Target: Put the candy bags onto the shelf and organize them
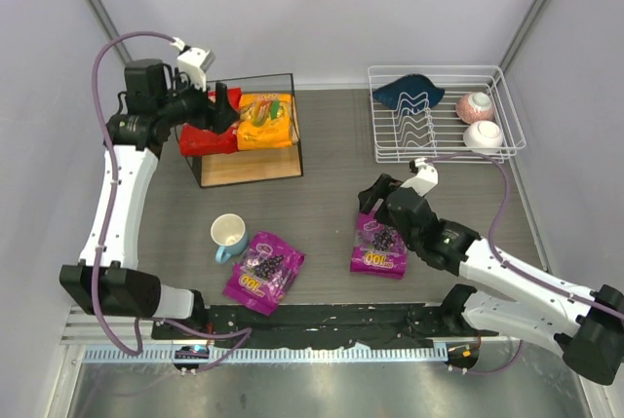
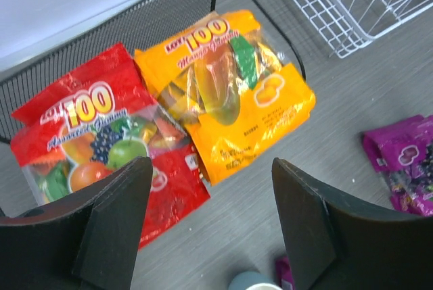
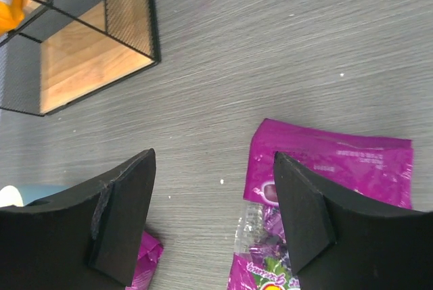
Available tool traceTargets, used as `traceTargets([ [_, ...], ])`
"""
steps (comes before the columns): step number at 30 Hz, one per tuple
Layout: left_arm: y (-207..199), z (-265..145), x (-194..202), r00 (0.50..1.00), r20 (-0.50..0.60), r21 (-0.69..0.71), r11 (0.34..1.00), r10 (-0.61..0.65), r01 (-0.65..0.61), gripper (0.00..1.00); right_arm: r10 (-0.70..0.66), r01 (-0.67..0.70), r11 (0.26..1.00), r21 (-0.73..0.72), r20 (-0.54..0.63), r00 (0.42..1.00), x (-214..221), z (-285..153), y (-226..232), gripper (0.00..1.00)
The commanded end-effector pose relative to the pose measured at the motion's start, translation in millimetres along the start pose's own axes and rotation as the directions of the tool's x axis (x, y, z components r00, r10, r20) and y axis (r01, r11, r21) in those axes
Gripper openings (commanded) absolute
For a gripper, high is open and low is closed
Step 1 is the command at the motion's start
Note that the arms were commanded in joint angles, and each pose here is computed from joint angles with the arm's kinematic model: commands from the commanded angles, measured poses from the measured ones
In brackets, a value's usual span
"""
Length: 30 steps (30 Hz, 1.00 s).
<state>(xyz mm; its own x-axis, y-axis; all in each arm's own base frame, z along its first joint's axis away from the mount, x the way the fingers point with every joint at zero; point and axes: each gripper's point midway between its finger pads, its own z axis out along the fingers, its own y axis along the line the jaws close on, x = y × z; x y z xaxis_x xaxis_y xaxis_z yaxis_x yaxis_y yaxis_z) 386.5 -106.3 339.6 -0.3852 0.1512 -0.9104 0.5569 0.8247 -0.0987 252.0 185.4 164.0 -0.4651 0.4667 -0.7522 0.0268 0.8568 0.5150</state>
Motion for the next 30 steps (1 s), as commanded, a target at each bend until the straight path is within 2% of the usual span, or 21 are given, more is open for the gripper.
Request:
traceTargets([
  [1,3.9,-11.0,34.8,0.997,-0.072,-0.031,0.999,0.034,-0.036,0.76,-0.019,0.017,0.979,0.203,0.008,1.000,-13.5,-11.3,-28.9,0.76],
  [2,3.2,-12.2,37.5,0.996,-0.075,-0.029,0.999,0.043,-0.045,0.77,0.011,-0.012,0.961,0.276,0.004,1.000,-13.3,-20.7,-44.2,0.76],
  [5,0.8,-12.4,44.3,0.997,-0.074,-0.022,0.999,0.035,-0.037,0.77,0.047,-0.041,0.935,0.353,-0.007,0.999,-6.2,-37.8,-70.6,0.77],
  [9,-4.2,-8.6,46.7,0.997,-0.083,0.010,1.000,0.003,-0.002,0.77,0.159,-0.133,0.891,0.434,-0.025,0.987,10.3,-53.1,-92.5,0.79],
  [13,-9.3,-5.0,49.6,0.997,-0.079,0.040,0.999,-0.020,0.023,0.77,0.169,-0.118,0.854,0.507,-0.056,0.984,31.5,-60.2,-118.7,0.80],
  [30,-11.3,-13.0,77.9,0.989,-0.145,0.091,0.995,-0.019,0.032,0.78,0.174,-0.102,0.896,0.432,-0.131,0.976,76.1,-37.3,-126.5,0.78],
])
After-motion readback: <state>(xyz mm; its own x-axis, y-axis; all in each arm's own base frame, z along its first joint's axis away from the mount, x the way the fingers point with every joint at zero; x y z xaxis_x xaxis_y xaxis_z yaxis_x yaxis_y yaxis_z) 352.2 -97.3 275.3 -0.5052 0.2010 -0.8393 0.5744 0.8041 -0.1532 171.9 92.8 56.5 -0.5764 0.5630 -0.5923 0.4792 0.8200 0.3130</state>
